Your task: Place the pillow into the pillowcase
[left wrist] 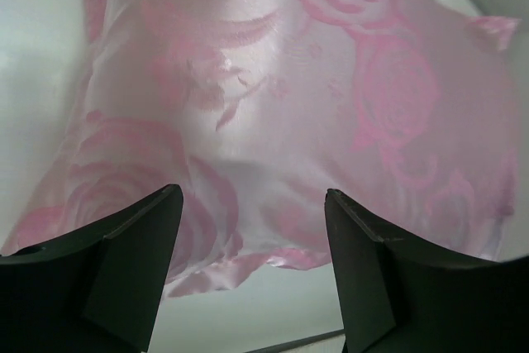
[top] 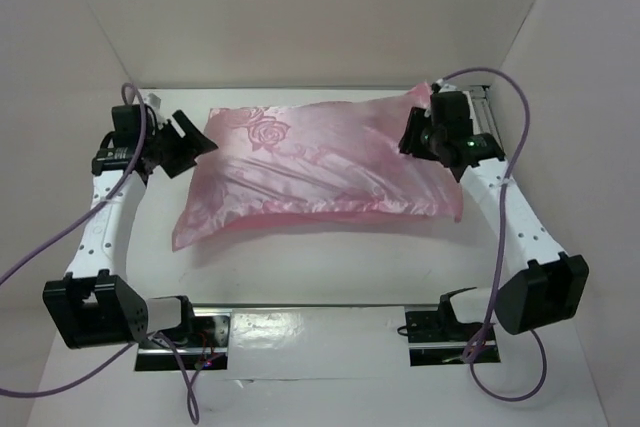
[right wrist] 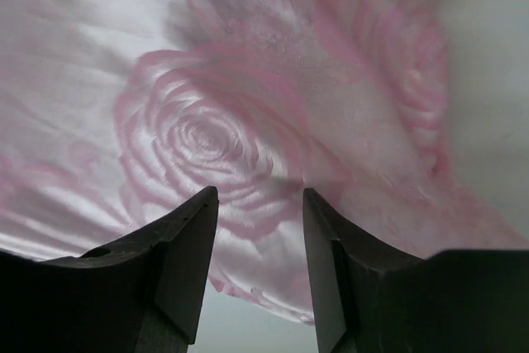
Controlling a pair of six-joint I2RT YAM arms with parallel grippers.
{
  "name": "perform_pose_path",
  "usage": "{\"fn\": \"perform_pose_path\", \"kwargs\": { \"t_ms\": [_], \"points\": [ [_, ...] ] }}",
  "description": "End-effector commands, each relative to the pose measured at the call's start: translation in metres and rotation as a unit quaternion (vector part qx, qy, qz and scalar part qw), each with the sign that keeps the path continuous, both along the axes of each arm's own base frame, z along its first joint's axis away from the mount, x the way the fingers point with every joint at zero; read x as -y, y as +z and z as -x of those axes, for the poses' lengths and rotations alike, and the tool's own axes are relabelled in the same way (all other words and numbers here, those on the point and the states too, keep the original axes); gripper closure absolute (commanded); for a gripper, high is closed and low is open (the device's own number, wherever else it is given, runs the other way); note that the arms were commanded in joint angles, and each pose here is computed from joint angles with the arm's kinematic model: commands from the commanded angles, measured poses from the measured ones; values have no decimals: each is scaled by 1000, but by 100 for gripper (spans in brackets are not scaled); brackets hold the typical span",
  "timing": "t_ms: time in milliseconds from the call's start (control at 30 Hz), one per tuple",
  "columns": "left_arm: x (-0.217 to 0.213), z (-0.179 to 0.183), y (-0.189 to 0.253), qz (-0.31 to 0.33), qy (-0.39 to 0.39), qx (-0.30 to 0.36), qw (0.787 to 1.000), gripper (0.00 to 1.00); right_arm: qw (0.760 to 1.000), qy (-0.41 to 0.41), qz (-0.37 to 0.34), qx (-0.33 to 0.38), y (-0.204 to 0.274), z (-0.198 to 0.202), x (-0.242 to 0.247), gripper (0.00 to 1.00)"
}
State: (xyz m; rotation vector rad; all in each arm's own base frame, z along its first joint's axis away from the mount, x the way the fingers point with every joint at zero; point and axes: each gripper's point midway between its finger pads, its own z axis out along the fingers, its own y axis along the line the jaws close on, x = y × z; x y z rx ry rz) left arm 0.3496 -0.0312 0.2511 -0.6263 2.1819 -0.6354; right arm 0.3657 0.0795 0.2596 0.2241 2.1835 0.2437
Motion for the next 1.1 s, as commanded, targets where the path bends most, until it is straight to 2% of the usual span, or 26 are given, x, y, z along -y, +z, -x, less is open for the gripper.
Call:
{"fn": "perform_pose_path", "kwargs": {
  "t_ms": [0,67,133,267,367,433,500,533,633,667,800,867,1067],
  "points": [
    [-2,-2,-33,-28,10,-27,999,18,997,32,-39,-58,-51,8,-26,47],
    [0,-5,-57,-26,11,-46,999,18,996,36,-43,-69,-74,4,-32,42],
    [1,-15,-76,-24,14,-57,998,18,993,18,-43,-109,-116,3,-31,38],
    [-9,-34,-116,-48,37,-83,995,19,990,-3,-38,-136,-146,-12,-35,36],
    [-14,-59,-101,-54,32,-73,995,21,995,-13,-27,-97,-108,-28,-45,23],
    [-13,-73,-62,-52,29,-40,997,19,998,-17,-19,-52,-63,-33,-47,13],
    [-9,-82,-26,-59,15,1,998,12,999,-33,-8,-3,-19,-30,-34,6],
    [-7,-75,-5,-63,7,20,998,11,999,-40,-7,24,7,-30,-29,1],
    [-3,-61,50,-67,-1,76,995,3,992,-99,23,70,56,-11,7,1],
    [0,-46,72,-71,-8,100,992,0,988,-129,30,82,69,-4,27,1],
    [16,-4,124,-69,-42,157,984,0,968,-224,76,88,86,24,83,1],
    [23,13,135,-62,-57,177,981,0,956,-261,92,94,95,37,103,1],
    [38,60,150,-59,-93,226,968,0,954,-266,74,116,103,68,110,1]
  ]
}}
